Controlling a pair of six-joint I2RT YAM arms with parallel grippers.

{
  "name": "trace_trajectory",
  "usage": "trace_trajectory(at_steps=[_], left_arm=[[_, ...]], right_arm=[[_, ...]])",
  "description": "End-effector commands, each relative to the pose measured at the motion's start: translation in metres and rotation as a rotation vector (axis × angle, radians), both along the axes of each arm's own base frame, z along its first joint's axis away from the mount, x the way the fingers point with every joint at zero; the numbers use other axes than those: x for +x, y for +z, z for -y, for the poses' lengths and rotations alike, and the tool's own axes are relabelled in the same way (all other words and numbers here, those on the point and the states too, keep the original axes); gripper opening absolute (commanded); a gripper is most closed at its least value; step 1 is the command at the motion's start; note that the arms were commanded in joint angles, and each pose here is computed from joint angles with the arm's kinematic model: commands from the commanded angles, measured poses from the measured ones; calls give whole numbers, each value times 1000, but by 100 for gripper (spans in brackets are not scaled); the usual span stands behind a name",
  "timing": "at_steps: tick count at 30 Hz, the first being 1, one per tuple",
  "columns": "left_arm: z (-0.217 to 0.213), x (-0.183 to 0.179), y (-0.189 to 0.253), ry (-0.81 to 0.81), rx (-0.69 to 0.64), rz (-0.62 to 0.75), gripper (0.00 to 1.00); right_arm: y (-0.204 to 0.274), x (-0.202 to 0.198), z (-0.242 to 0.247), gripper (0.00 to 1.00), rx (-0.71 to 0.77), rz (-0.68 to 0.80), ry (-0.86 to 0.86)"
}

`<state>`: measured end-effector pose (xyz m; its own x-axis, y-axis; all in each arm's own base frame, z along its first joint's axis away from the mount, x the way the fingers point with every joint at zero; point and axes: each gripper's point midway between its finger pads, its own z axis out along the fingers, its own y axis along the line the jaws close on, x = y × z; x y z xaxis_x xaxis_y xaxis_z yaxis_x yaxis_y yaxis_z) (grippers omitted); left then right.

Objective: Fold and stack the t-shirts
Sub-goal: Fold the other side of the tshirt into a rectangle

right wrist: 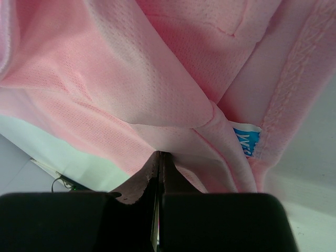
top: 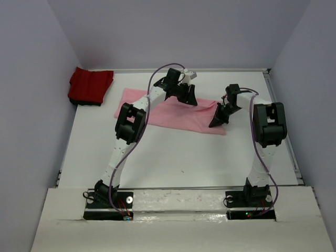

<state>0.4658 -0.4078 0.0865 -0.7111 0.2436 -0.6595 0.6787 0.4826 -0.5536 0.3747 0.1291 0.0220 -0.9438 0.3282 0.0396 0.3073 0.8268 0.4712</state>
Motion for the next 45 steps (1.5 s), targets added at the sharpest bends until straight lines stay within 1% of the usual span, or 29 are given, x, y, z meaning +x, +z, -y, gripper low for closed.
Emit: trace_trajectory(at_steps=[1,9,13,15,18,19,20,22,25,34,40,43,45], left_arm=[[7,-1,19,-28,-42,24,47],[10,-4,16,-49,-65,-3,48],[11,-5,15,-57,-71,-9,45],[12,-6,13,-58,-70,-16,41],[12,-5,12,-55,-69,-18,24],[12,-5,13,-54,-71,-18,14],[12,-4,12,-48,-71,-21,11],[12,-3,13,-42,-74,-20,8],[13,-2,15,-31,-75,-18,7],[7,16,28,53,-81,33,8],[-2,27,17,141,-45,15,9],[-15,37,4,239,3,0,9],[-19,39,1,262,1,-14,9]], right_arm=[[1,-4,0,0,-30,0,24],[1,-3,0,0,-33,1,24],[0,-4,0,0,-32,-3,24],[0,-3,0,0,-32,-2,25],[1,-2,0,0,-33,1,25],[1,-3,0,0,-33,0,25],[1,-3,0,0,-32,-1,27],[0,-4,0,0,-31,-4,27],[0,-4,0,0,-33,-4,28],[-1,-6,1,0,-35,-8,31],[0,-6,1,0,-37,-6,32],[-1,-7,1,0,-37,-9,32],[-1,-7,1,0,-37,-9,32]])
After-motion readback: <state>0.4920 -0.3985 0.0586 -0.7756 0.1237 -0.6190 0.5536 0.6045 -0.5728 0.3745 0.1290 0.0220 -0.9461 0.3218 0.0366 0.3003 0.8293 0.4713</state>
